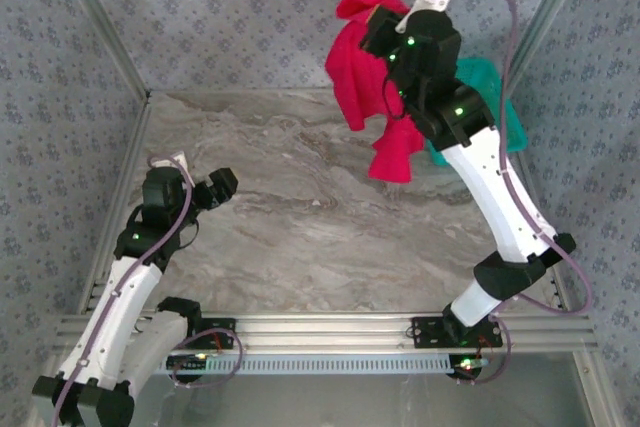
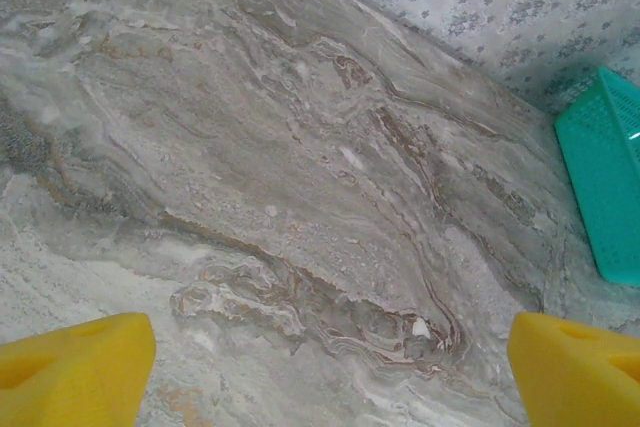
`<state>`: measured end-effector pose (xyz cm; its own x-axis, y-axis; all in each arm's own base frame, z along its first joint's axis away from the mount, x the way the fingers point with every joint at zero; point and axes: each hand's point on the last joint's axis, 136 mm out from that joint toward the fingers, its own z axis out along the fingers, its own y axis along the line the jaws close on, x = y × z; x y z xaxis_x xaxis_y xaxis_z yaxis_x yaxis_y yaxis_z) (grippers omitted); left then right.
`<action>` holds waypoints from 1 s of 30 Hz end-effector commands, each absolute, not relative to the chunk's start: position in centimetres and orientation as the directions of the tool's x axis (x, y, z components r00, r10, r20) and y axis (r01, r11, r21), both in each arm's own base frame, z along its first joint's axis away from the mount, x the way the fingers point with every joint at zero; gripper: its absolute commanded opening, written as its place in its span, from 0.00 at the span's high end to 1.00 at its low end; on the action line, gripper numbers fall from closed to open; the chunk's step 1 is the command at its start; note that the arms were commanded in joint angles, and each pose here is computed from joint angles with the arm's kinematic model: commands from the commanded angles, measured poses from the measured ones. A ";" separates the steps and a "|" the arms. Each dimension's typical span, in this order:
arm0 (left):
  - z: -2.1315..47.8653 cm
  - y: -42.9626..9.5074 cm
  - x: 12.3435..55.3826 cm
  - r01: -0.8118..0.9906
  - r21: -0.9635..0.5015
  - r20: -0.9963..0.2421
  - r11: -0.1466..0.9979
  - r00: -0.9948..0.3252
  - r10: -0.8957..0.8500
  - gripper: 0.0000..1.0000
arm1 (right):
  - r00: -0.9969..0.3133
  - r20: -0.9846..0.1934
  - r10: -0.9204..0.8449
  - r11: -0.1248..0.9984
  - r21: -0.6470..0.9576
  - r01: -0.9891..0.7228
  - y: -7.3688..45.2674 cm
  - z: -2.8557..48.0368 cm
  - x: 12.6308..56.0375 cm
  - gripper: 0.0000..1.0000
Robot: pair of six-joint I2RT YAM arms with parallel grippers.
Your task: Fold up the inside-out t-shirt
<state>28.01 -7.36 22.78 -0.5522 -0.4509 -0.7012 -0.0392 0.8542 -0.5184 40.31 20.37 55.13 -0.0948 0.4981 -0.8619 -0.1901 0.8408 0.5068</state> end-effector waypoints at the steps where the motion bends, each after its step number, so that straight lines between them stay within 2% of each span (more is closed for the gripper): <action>1: 24.7 -7.7 27.5 0.019 -0.508 -0.730 0.861 -0.541 -0.419 0.09 | -0.104 -0.877 0.469 0.855 0.480 -0.194 21.4 54.7 39.8 1.00; 6: 24.1 -8.2 27.4 0.028 -0.528 -0.710 0.849 -0.562 -0.423 0.10 | -0.272 -0.843 0.463 0.851 0.509 -0.128 24.8 45.6 42.7 1.00; 9: 23.0 -8.5 27.3 0.021 -0.542 -0.689 0.840 -0.583 -0.430 0.10 | -0.395 -0.797 0.457 0.851 0.520 -0.066 26.9 38.7 44.9 1.00; 12: 21.8 -8.9 27.4 0.009 -0.572 -0.657 0.820 -0.604 -0.451 0.11 | -0.552 -0.728 0.406 0.845 0.529 -0.077 30.3 32.5 47.3 1.00; 13: 21.3 -9.1 27.5 0.004 -0.583 -0.645 0.812 -0.611 -0.459 0.11 | -0.632 -0.686 0.361 0.839 0.534 -0.101 31.9 30.4 47.9 0.90; 15: 20.4 -9.5 27.7 0.000 -0.605 -0.625 0.796 -0.619 -0.475 0.12 | -0.772 -0.576 0.268 0.813 0.565 -0.140 34.2 27.8 48.3 0.51; 16: 19.9 -9.6 27.8 -0.005 -0.613 -0.616 0.790 -0.623 -0.482 0.12 | -0.825 -0.516 0.233 0.805 0.578 -0.134 34.6 26.6 48.6 0.43; 18: 19.0 -9.8 28.1 -0.014 -0.619 -0.604 0.785 -0.630 -0.488 0.12 | -0.860 -0.476 0.182 0.816 0.561 -0.138 34.3 25.9 48.5 0.37; 21: 17.5 -10.7 28.9 -0.019 -0.629 -0.586 0.777 -0.645 -0.491 0.12 | -0.848 -0.520 0.102 0.879 0.447 -0.169 32.1 25.4 47.1 0.27; 24: 16.1 -12.0 29.8 -0.019 -0.616 -0.576 0.788 -0.672 -0.466 0.12 | -0.843 -0.529 0.095 0.892 0.421 -0.163 30.1 23.9 44.8 0.25; 30: 12.5 -14.7 32.5 -0.041 -0.566 -0.521 0.823 -0.756 -0.396 0.12 | -0.887 -0.454 0.087 0.899 0.419 -0.126 26.8 17.0 38.6 0.32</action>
<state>29.86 -13.35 11.27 -0.7769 -0.3971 -0.4887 -0.0742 0.8285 -0.5551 40.59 26.74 18.59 -0.8857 0.1056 -0.4521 -0.0910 0.9154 0.3921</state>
